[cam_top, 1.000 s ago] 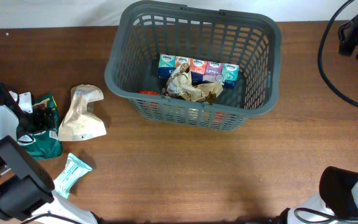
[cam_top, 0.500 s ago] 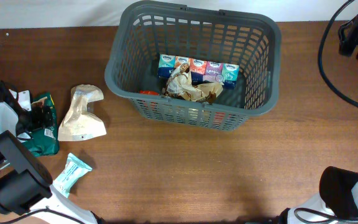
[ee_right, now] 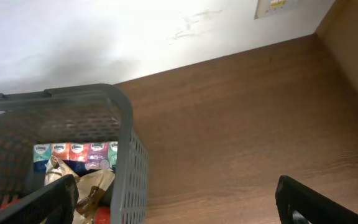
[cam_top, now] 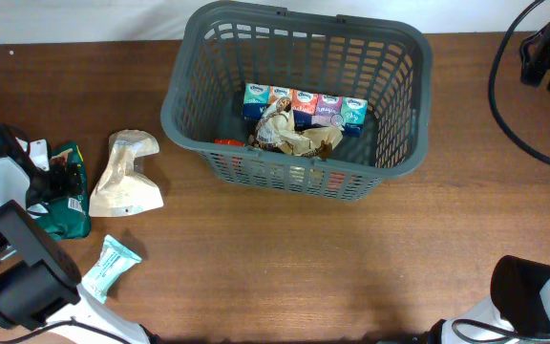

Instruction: Pack container

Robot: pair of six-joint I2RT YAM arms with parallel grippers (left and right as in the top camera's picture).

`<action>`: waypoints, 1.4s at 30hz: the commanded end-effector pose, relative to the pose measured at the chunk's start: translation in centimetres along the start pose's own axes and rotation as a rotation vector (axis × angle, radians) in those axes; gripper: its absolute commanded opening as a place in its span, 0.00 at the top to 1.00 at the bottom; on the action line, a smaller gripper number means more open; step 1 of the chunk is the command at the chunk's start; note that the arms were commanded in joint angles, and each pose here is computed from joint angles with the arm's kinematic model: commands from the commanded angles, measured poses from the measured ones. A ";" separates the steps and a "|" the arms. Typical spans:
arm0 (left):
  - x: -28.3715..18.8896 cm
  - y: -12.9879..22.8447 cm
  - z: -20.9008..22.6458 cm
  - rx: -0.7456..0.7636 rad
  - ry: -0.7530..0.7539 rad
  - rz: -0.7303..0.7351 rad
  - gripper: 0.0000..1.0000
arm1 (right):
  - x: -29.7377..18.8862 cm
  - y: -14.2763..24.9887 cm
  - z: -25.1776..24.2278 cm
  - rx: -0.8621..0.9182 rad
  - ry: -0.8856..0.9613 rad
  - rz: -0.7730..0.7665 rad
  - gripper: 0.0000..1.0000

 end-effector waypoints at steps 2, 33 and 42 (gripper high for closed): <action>6.6 8.4 -1.3 -0.022 0.083 0.287 0.01 | -0.5 0.2 0.1 0.004 -0.008 -0.004 0.01; 4.3 8.8 -0.4 -0.059 0.017 0.292 0.99 | -0.5 0.1 0.1 0.004 -0.007 -0.004 0.01; -3.3 3.8 0.2 -0.082 0.012 0.061 0.99 | -0.5 0.1 0.1 0.004 -0.007 -0.005 0.01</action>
Point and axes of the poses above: each gripper's point midway between its finger pads, its own x axis out along the fingers, its own z axis along the line the jaws close on, y = z × x, the point moved 3 cm from there along -x, back along the fingers, and after that the axes turned 14 degrees about -x, right-handed, at the moved point
